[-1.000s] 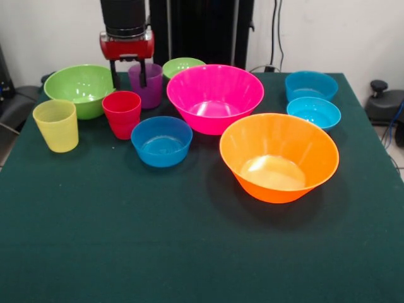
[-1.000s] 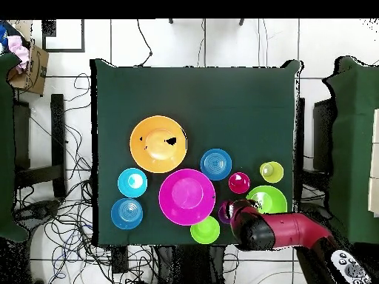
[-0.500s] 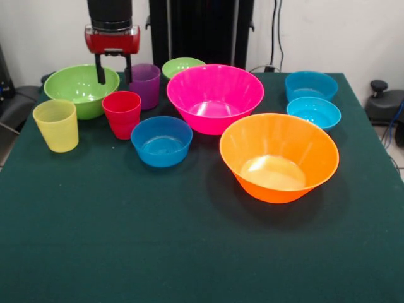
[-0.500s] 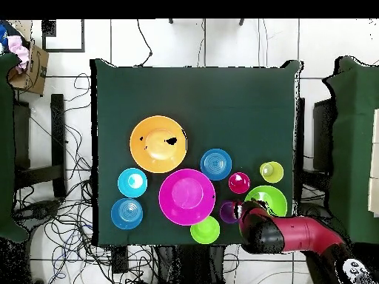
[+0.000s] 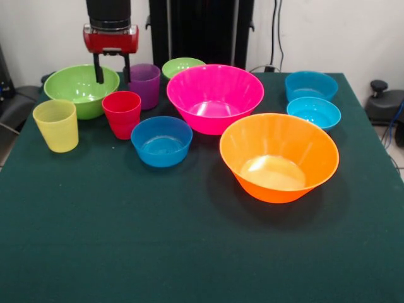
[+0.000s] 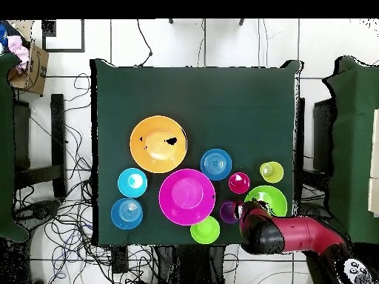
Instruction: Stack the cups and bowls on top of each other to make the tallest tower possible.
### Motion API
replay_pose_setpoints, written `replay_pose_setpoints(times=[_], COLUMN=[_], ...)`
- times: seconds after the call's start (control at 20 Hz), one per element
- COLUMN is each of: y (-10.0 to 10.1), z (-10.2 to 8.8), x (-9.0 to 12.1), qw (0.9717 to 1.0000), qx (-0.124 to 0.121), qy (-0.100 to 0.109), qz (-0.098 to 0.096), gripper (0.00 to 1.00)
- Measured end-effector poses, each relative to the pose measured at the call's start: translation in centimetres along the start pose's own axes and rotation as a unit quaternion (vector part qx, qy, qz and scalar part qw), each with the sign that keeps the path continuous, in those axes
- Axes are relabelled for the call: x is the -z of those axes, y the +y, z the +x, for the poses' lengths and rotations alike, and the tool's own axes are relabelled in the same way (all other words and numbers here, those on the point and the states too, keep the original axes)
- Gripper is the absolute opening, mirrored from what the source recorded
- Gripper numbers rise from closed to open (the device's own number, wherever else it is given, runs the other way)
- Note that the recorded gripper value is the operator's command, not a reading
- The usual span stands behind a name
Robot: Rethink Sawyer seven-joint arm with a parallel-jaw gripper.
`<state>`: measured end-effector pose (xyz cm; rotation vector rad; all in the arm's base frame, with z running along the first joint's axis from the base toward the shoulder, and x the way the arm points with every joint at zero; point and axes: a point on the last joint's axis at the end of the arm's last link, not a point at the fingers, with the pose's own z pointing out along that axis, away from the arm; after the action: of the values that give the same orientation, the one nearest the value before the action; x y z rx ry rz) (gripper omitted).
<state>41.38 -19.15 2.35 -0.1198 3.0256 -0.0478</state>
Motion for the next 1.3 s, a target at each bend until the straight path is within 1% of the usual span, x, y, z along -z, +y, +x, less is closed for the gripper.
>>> replay_pose_setpoints(times=[0.05, 0.15, 0.25, 0.45, 0.5, 0.6, 0.85, 1.05, 1.3], y=[0.0, 0.0, 0.0, 0.0, 0.0, 0.0, -0.3, -0.6, -0.9], z=[0.4, 0.7, 1.5, 2.5, 3.1, 3.5, 5.2, 6.0, 6.3], x=[-0.5, -0.8, -1.9, -3.1, -3.7, -4.0, -4.7, -4.9, -5.2], qw=[1.0000, 0.9999, 0.9997, 0.9995, 0.9993, 0.9993, 0.9990, 0.9986, 0.9977], qx=[0.007, 0.012, 0.021, 0.029, 0.032, 0.033, 0.033, 0.033, 0.042], qy=[0.004, 0.007, 0.011, 0.015, 0.017, 0.018, 0.029, 0.041, 0.051], qz=[0.000, 0.000, 0.001, -0.001, -0.004, -0.004, -0.005, 0.002, 0.013], gripper=[1.00, 1.00, 1.00, 1.00, 1.00, 1.00, 1.00, 1.00, 1.00])
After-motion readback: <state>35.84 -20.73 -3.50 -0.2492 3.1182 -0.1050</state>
